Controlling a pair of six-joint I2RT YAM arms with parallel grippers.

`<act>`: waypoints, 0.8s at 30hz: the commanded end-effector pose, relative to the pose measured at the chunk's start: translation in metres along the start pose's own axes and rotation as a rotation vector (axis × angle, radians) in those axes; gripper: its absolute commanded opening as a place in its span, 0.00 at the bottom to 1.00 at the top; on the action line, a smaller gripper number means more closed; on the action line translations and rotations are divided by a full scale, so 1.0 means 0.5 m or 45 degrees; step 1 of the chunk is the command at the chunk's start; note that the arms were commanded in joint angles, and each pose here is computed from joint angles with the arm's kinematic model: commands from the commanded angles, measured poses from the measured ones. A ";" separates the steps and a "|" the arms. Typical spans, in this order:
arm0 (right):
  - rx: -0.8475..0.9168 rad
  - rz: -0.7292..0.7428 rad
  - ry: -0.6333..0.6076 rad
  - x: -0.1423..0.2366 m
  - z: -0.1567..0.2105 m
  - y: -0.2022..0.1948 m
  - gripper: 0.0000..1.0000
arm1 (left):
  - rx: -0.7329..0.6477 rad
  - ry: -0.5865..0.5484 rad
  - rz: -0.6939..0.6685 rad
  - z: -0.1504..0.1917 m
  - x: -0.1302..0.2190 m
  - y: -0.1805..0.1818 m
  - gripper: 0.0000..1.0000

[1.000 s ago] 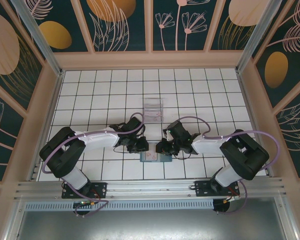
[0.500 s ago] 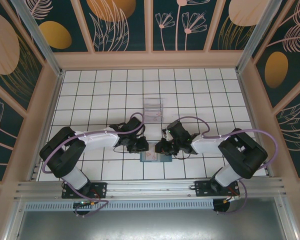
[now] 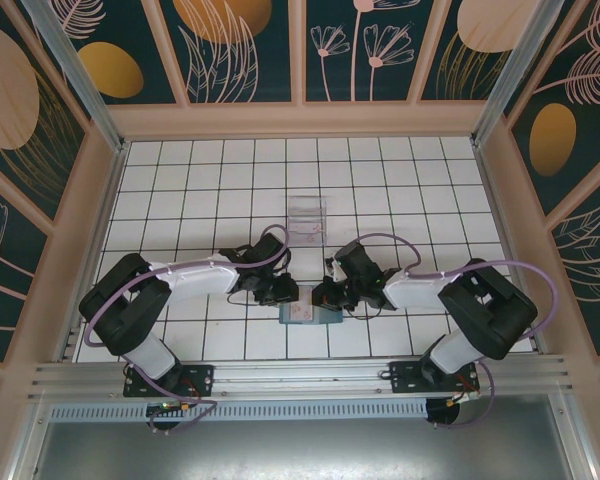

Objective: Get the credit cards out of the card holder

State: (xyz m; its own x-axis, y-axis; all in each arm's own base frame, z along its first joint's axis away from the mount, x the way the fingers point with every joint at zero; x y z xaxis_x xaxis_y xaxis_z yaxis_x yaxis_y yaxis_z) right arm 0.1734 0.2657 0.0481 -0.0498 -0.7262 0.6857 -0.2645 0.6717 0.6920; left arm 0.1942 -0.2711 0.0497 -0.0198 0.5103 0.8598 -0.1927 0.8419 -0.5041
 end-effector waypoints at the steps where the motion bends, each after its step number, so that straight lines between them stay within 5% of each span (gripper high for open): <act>1: 0.041 -0.021 -0.029 0.010 0.001 0.013 0.05 | 0.001 -0.011 -0.148 0.004 -0.005 0.048 0.24; 18: 0.001 0.025 -0.055 0.029 0.003 -0.007 0.05 | -0.013 -0.019 -0.212 0.006 -0.004 0.069 0.21; 24: 0.010 -0.033 -0.036 0.017 -0.006 0.008 0.18 | -0.017 -0.012 -0.208 0.005 -0.007 0.067 0.19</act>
State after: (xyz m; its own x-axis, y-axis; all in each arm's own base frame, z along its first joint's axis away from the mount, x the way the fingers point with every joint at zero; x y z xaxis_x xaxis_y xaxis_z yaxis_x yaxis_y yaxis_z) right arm 0.1713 0.2584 0.0557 -0.0744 -0.7321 0.6771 -0.2664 0.6689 0.6939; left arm 0.1953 -0.2666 0.0478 -0.0332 0.4806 0.8763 -0.1676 0.8617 -0.4790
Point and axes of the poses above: each hand's point on the last joint's axis, 136 mm out from that joint toward the fingers, its own x axis back along the fingers, its own y axis along the line the jaws close on, z = x × y, the point moved 3 cm from there along x, back along the fingers, and after that the axes turned 12 degrees about x, right-handed, at the moved point
